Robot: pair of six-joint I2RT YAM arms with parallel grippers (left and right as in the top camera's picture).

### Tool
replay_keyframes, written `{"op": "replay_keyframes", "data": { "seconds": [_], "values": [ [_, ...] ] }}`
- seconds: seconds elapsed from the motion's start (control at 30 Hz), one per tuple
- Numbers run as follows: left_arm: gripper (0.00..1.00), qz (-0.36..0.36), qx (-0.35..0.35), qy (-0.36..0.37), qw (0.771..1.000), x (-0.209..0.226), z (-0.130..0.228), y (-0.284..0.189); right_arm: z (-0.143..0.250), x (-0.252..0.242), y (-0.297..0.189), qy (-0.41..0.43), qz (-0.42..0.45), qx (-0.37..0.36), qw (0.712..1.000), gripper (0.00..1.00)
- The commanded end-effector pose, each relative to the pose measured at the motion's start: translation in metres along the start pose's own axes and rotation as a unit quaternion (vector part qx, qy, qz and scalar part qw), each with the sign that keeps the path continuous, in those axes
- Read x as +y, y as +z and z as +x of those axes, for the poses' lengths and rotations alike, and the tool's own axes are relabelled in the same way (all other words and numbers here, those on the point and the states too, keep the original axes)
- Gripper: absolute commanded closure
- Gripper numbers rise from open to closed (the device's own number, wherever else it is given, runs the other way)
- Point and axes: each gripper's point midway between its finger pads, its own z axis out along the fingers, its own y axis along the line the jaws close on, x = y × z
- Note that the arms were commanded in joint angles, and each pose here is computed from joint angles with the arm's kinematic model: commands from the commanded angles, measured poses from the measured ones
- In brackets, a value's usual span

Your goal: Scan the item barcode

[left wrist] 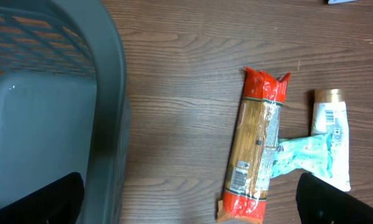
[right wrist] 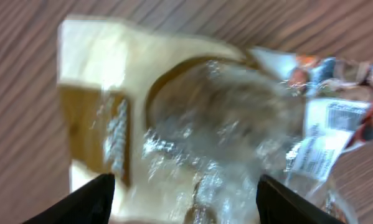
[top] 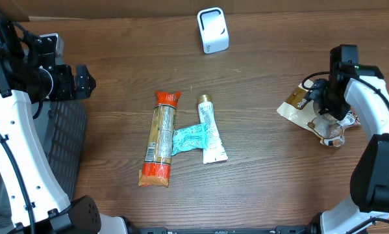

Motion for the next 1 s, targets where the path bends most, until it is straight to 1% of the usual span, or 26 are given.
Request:
{"op": "replay_keyframes", "data": {
  "seconds": [0.0,0.13,0.23,0.3,0.4,0.47,0.57,0.7,0.83,0.97],
  "values": [
    [0.00,0.009,0.002,0.011,1.000,-0.002,-0.001,0.003,-0.002,-0.020,0.010,0.077,0.044,-0.032,0.996,0.22],
    [0.00,0.009,0.002,0.011,1.000,-0.002,-0.001,0.003,0.005,-0.012,0.022,0.079,0.017,-0.024,0.996,0.18],
    [0.01,0.009,0.002,0.011,1.000,-0.002,-0.001,0.003,0.012,0.008,0.029,0.014,-0.038,-0.009,0.999,0.17],
    [0.00,0.009,0.002,0.011,1.000,-0.002,-0.001,0.003,0.025,0.024,0.032,-0.059,-0.091,0.013,0.994,0.16],
    [0.01,0.009,0.002,0.011,1.000,-0.003,-0.001,0.003,0.038,0.032,0.033,-0.111,-0.123,0.032,0.986,0.15],
    [0.00,0.009,0.002,0.011,1.000,-0.002,-0.001,0.003,0.047,0.038,0.033,-0.153,-0.144,0.043,0.977,0.15],
    [0.00,0.009,0.002,0.011,1.000,-0.002,-0.001,0.003,0.065,0.050,0.028,-0.231,-0.183,0.061,0.954,0.15],
    [0.00,0.009,0.002,0.011,1.000,-0.002,-0.001,0.003,0.081,0.059,0.025,-0.291,-0.189,0.068,0.935,0.14],
    [0.00,0.009,0.002,0.011,1.000,-0.002,-0.001,0.003,0.101,0.076,0.021,-0.356,-0.196,0.068,0.911,0.12],
    [0.00,0.009,0.002,0.011,1.000,-0.002,-0.001,0.003,0.131,0.096,0.014,-0.445,-0.203,0.070,0.869,0.12]
  ]
}}
